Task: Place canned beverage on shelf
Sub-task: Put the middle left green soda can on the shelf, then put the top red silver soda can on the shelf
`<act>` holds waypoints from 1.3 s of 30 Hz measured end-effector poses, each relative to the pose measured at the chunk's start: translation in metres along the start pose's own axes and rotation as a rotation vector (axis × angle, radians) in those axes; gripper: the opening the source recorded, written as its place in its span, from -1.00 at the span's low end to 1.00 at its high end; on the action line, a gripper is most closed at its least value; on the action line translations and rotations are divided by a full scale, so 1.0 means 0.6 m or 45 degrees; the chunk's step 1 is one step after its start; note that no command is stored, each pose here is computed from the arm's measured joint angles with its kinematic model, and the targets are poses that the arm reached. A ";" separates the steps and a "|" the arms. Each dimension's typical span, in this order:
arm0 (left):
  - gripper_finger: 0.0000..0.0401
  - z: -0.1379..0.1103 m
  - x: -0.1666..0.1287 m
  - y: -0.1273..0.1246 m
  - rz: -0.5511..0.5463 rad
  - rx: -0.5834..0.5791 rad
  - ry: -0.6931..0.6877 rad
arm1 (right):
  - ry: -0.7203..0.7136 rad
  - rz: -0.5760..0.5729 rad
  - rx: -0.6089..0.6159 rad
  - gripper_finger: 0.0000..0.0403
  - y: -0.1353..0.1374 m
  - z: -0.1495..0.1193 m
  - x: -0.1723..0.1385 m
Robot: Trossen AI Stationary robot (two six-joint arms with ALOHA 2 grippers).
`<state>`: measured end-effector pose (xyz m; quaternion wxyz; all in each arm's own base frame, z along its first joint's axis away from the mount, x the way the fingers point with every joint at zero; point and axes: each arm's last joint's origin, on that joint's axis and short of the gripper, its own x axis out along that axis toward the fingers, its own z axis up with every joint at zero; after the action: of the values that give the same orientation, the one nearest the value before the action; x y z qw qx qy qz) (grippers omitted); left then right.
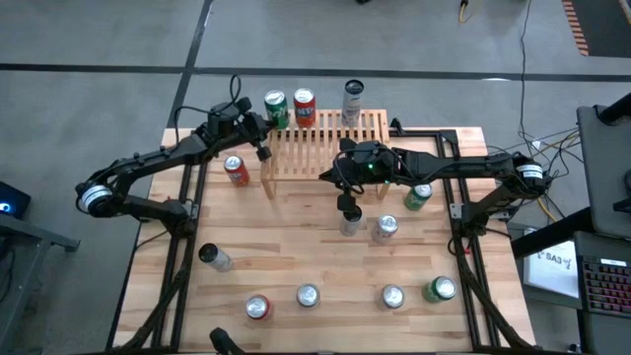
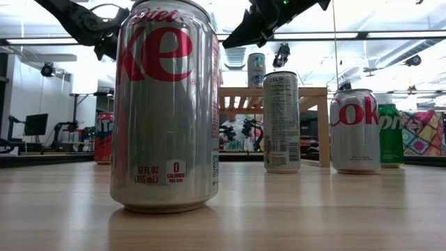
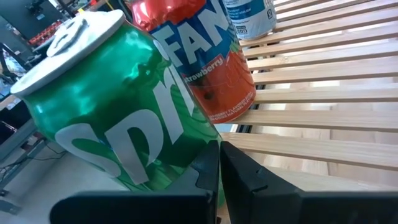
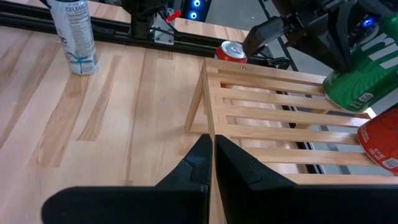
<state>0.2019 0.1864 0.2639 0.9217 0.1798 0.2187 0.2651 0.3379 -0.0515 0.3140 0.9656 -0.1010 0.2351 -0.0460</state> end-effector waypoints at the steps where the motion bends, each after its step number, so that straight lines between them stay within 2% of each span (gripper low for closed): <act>1: -1.00 0.000 0.000 0.000 0.002 0.001 -0.003 | 0.000 0.000 0.000 -0.96 0.000 0.000 0.000; 17: -1.00 0.001 -0.002 0.001 0.002 -0.033 -0.005 | 0.000 0.000 -0.002 -0.96 0.000 0.000 0.000; 24: -1.00 0.013 -0.027 0.001 -0.024 -0.111 -0.025 | -0.024 -0.005 0.049 -0.96 -0.001 0.003 0.000; 32: -1.00 0.055 -0.093 -0.012 -0.428 -0.264 -0.329 | -0.141 0.003 0.256 -0.96 0.003 0.035 -0.009; 35: -1.00 0.067 -0.111 -0.036 -0.567 -0.274 -0.423 | -0.175 0.056 0.294 -0.96 0.024 0.052 -0.015; 39: -1.00 0.077 -0.135 -0.076 -0.685 -0.277 -0.524 | -0.193 0.154 0.324 -0.96 0.067 0.071 -0.024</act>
<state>0.1815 0.0942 0.3073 0.9970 0.0664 0.0384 -0.0073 0.3464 -0.0032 0.3489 0.9866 0.0335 0.1597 -0.0092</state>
